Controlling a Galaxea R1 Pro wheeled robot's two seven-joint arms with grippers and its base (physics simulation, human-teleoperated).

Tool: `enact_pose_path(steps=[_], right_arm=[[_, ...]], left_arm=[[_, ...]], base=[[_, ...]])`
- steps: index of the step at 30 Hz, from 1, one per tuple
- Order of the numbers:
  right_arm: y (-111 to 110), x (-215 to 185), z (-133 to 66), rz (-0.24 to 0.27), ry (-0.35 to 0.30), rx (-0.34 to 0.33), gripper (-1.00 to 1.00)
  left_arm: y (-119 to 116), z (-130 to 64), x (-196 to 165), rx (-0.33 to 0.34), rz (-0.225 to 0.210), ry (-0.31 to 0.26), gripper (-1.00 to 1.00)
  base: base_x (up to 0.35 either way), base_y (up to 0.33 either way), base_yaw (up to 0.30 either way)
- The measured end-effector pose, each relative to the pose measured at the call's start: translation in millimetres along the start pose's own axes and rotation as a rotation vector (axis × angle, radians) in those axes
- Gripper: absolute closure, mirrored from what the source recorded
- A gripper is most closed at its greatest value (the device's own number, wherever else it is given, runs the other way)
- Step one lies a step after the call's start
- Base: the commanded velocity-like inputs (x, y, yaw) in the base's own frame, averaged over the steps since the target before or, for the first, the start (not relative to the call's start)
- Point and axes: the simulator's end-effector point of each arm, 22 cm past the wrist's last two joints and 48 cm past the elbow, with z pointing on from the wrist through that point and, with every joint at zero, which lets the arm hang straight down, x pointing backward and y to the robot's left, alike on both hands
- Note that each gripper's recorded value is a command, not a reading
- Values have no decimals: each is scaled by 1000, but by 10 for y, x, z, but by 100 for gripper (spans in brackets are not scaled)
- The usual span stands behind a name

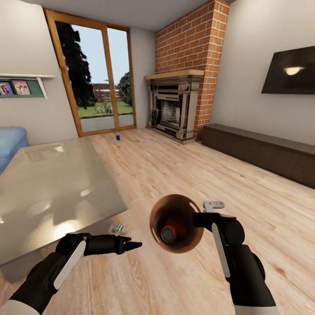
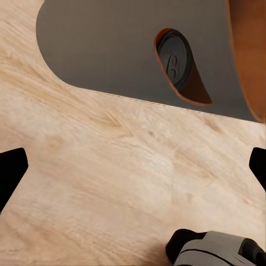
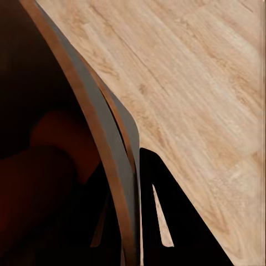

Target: Put the three can of soda from the living room inside the tash can in the kitchen.

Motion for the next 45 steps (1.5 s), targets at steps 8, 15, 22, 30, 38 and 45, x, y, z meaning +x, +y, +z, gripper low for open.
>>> enact_pose_path(steps=[8, 15, 22, 30, 38, 45], right_arm=[[-5, 0, 0, 0, 0, 0, 100], [-11, 1, 0, 0, 0, 2, 100], [-4, 0, 0, 2, 0, 0, 100], [-9, 1, 0, 1, 0, 0, 100], [-10, 12, 12, 4, 3, -3, 100], [-33, 30, 30, 0, 8, 6, 100]], left_arm=[[-3, 5, 0, 0, -1, 0, -100], [-8, 9, -2, 1, -1, -1, -100], [-9, 10, -2, 1, -1, -1, -100], [-8, 11, 0, 1, -2, 0, -100], [3, 17, 9, 0, -4, 2, -100], [14, 28, 23, 0, -8, 4, -100]], base=[[219, -280, 0], [219, -279, 0], [219, -280, 0], [219, -280, 4], [219, -280, 176], [219, -280, 228]])
